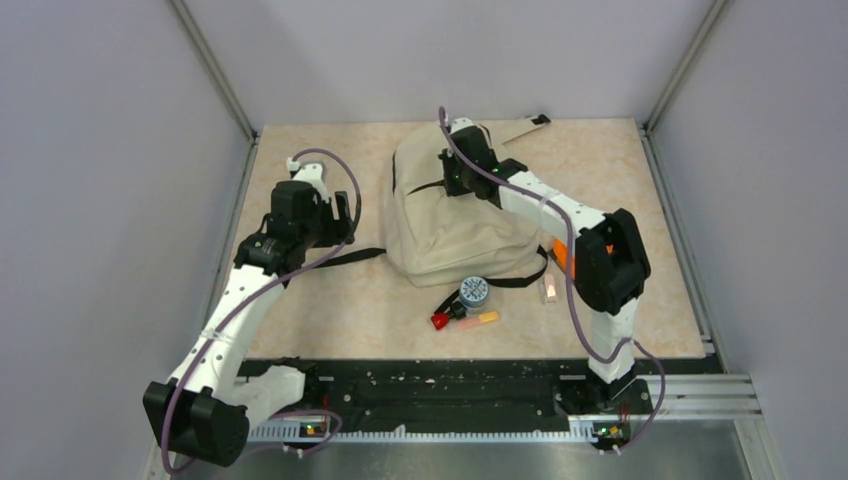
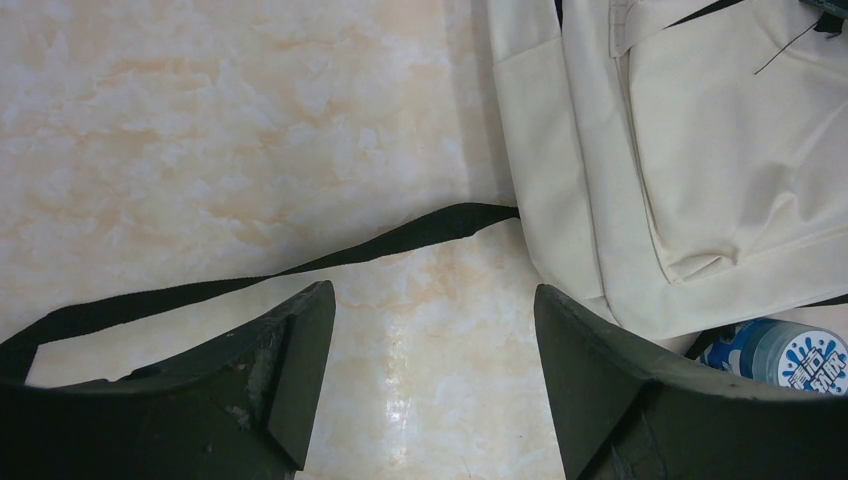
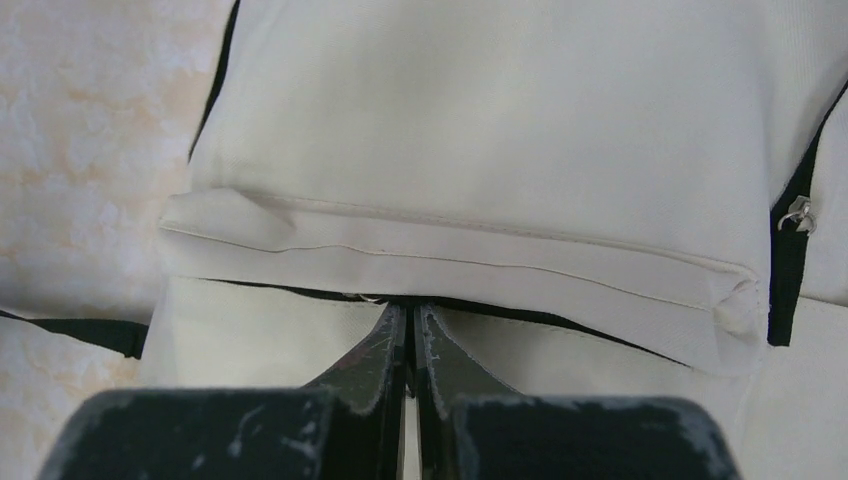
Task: Pack the student bag
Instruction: Unzip the student bag at the center of the board.
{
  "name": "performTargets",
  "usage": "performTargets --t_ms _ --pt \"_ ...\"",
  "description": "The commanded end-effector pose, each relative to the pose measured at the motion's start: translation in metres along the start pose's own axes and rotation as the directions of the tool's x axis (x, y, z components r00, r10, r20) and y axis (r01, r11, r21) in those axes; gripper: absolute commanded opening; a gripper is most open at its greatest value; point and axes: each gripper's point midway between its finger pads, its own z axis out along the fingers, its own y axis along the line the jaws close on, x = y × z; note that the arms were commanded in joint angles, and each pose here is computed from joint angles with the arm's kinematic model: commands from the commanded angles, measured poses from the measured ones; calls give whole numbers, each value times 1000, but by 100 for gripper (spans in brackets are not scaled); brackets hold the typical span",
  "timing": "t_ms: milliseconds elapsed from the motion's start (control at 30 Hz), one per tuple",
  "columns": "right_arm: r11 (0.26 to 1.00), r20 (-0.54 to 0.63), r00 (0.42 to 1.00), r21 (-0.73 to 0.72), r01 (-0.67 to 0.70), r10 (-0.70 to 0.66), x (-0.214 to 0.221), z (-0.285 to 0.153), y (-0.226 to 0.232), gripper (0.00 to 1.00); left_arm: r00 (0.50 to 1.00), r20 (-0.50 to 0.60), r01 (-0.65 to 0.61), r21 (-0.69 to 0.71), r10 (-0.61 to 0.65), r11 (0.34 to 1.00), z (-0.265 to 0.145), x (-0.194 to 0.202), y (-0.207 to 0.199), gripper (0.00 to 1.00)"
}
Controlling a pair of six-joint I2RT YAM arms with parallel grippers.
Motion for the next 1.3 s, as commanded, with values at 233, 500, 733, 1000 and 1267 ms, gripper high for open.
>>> performTargets --t_ms 233,500,733,1000,1267 --pt "998 47 997 27 -58 57 -16 -27 -48 0 999 34 6 8 -6 1000 3 -8 -1 77" --pt "993 62 994 80 -92 87 -21 -43 -91 0 999 33 5 -2 -5 1000 3 -8 1 77" --pt "984 50 992 134 -118 112 -12 -45 -129 0 999 35 3 -8 -3 1000 3 -8 2 77" --pt "969 -56 979 168 -182 194 44 -21 -164 0 999 33 3 -6 -3 1000 4 -8 1 77" --pt "956 -114 974 244 -164 196 72 -13 -179 0 999 33 2 -6 -1 1000 3 -8 2 77"
